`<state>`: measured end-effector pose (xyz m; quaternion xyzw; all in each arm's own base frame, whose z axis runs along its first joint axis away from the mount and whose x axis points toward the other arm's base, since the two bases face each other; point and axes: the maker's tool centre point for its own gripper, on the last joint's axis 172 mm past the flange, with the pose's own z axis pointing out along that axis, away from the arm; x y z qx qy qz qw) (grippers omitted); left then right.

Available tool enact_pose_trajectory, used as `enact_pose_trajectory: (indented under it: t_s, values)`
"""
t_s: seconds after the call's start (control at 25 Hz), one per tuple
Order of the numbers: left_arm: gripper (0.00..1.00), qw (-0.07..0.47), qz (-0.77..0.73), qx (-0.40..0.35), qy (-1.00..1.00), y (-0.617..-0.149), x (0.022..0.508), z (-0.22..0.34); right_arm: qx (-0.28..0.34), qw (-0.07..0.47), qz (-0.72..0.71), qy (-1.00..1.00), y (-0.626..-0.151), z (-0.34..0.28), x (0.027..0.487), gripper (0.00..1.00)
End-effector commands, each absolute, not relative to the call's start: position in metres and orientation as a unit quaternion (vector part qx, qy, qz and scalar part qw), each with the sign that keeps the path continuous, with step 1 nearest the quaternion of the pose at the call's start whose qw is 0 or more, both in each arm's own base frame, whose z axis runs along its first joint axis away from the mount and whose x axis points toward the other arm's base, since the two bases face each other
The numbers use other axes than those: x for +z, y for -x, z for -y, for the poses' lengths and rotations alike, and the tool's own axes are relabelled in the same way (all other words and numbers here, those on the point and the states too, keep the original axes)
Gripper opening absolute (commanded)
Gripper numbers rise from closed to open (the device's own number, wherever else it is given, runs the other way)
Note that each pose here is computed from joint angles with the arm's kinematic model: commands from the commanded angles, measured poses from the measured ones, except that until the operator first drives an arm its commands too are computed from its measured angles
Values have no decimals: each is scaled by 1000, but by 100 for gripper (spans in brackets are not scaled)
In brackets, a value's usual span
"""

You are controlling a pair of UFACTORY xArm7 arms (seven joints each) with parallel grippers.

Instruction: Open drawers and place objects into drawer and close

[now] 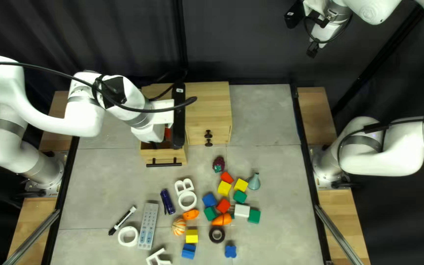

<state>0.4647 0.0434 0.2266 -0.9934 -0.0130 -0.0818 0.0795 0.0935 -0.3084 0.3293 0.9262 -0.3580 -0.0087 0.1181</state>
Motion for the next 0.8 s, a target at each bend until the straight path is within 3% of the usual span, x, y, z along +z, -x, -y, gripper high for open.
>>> enact_pose_trajectory:
  t_s: [0.04,0.08,0.16,0.24,0.36,0.8]
  values:
    - [25,83,31,-76,993,-457,217,-55,-9,118,358,-926,-94,308,329,100]
    - [32,83,34,-76,993,-457,215,-56,-9,118,358,-926,-94,308,329,100]
    - [66,82,36,-76,993,-457,213,-57,-9,118,358,-926,-94,308,329,100]
    - [90,80,39,-75,993,-458,209,-54,-9,118,358,-926,-94,308,329,100]
    - [100,78,41,-74,993,-458,207,-52,-9,118,358,-926,-94,308,329,100]
    - [100,73,41,-79,993,-460,208,-22,-9,118,358,-926,-94,308,329,100]
